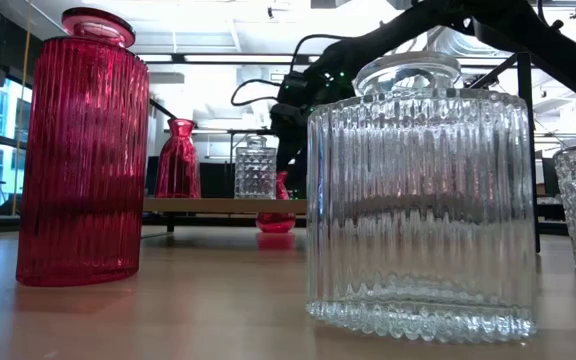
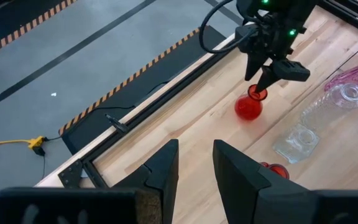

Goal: Sort vases onto shelf
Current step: Put the red vase aligned with the other red vase on the shelf

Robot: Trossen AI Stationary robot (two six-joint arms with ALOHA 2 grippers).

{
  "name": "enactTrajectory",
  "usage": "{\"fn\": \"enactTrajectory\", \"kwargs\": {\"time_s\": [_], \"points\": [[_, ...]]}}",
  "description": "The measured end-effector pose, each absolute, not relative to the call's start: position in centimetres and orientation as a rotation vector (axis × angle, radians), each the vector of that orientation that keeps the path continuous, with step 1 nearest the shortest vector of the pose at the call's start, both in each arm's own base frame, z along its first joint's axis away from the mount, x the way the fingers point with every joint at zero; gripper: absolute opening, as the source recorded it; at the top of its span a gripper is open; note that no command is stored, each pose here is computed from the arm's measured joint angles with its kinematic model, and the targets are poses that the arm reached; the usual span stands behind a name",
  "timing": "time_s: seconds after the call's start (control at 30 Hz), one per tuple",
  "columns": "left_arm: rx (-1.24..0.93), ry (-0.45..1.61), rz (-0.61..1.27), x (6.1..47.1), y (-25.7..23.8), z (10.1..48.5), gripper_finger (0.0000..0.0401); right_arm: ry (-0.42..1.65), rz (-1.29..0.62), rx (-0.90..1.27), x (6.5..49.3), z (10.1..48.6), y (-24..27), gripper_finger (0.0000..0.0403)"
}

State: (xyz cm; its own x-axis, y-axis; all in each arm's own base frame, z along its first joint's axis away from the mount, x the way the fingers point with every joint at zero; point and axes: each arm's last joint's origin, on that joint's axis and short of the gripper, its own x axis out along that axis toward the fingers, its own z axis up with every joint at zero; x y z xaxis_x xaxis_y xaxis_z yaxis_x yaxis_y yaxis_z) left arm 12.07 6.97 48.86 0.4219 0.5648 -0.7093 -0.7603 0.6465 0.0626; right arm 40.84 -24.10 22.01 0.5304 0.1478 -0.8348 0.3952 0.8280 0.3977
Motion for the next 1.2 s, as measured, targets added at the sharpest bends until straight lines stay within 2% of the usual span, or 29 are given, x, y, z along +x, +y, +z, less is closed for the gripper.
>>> {"fn": "enactTrajectory", "kwargs": {"time_s": [0.33, 0.7, 1.0, 1.2], "points": [[-0.300, 0.768, 0.817, 12.1, 6.9, 48.8, 0.0090, 1.023, -0.147, 0.588, 40.9, 22.0, -23.9, 0.0184], [-0.300, 0.768, 0.817, 12.1, 6.9, 48.8, 0.0090, 1.042, -0.138, 0.601, 41.2, 21.9, -23.1, 0.0183], [-0.300, 0.768, 0.816, 12.1, 6.9, 48.8, 0.0090, 1.079, -0.120, 0.623, 42.1, 19.9, -22.5, 0.0180], [-0.299, 0.768, 0.816, 12.1, 6.9, 48.8, 0.0090, 1.074, -0.121, 0.615, 42.2, 19.9, -22.5, 0.0133]]}}
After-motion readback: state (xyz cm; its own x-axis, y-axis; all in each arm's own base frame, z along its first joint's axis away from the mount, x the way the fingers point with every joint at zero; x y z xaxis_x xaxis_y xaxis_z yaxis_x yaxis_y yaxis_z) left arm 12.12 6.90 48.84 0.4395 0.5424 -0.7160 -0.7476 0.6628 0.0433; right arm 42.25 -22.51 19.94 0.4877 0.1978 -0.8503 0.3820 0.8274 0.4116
